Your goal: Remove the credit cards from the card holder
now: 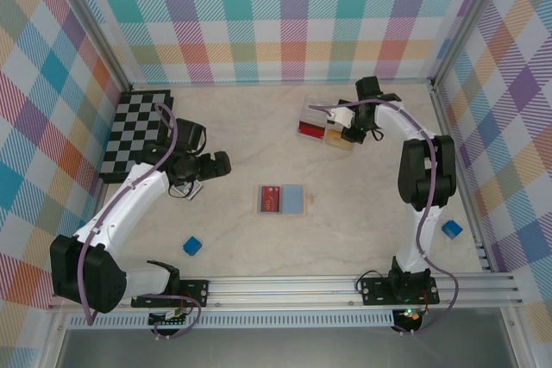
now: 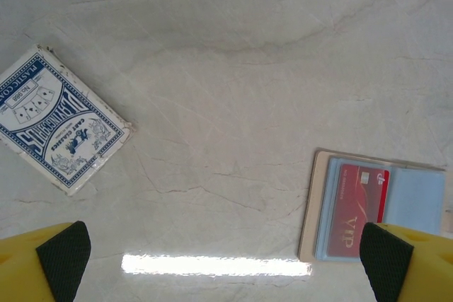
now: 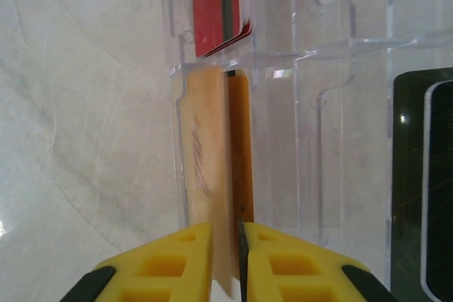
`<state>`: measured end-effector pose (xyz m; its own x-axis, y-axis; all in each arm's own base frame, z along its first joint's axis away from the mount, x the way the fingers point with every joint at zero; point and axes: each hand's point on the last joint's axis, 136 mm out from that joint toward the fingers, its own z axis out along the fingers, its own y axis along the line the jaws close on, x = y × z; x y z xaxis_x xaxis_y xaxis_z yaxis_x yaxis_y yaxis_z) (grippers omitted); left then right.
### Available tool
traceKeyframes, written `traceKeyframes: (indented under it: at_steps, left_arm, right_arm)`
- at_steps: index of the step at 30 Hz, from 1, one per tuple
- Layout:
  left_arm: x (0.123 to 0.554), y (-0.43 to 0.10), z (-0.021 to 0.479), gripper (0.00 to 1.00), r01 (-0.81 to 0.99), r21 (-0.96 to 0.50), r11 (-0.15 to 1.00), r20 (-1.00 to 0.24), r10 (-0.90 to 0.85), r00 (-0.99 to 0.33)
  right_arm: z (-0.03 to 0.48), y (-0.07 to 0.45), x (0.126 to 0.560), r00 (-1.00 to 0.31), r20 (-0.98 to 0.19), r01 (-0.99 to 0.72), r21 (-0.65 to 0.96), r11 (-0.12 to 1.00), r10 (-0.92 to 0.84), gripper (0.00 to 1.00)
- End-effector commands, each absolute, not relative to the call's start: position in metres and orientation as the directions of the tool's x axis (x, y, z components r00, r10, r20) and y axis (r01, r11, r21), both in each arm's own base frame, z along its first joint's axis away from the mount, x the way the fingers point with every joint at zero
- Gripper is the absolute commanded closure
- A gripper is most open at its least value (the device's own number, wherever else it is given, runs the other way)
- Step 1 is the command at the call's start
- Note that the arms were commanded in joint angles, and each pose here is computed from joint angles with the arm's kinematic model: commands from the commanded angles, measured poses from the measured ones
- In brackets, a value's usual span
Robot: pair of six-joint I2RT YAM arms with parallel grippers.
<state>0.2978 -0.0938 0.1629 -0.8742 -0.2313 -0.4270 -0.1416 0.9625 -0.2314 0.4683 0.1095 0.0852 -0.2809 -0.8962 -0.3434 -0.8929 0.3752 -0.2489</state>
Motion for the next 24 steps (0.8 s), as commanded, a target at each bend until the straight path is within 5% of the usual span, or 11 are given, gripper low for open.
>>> traceKeyframes:
  at_steps: [1,9,13,20,24]
  left_arm:
    - [0.298,-0.092,0.167,0.0,-0.12,-0.251,0.96,-0.447,-0.225,-0.866]
    - [0.298,-0.093,0.169,0.0,-0.115,-0.259,0.959,-0.449,-0.225,-0.865]
    - [0.296,-0.098,0.17,0.0,-0.104,-0.283,0.953,-0.437,-0.225,-0.871]
    - [0.291,-0.123,0.168,0.0,-0.074,-0.406,0.911,-0.372,-0.239,-0.897]
    - [0.287,-0.141,0.165,0.0,-0.056,-0.488,0.871,-0.323,-0.24,-0.915]
  right_arm:
    - [0.094,0.112,0.473,-0.288,-0.394,-0.882,-0.246,0.402,-0.873,0.78]
    - [0.128,0.115,0.471,-0.308,-0.453,-0.849,-0.266,0.456,-0.837,0.77]
    - [0.155,0.105,0.472,-0.447,-0.497,-0.744,-0.256,0.618,-0.744,0.79]
    - [0.196,0.118,0.43,-0.631,-0.654,-0.539,-0.018,0.842,-0.418,0.78]
    - [0.214,0.133,0.388,-0.746,-0.632,-0.408,0.187,0.894,-0.208,0.75]
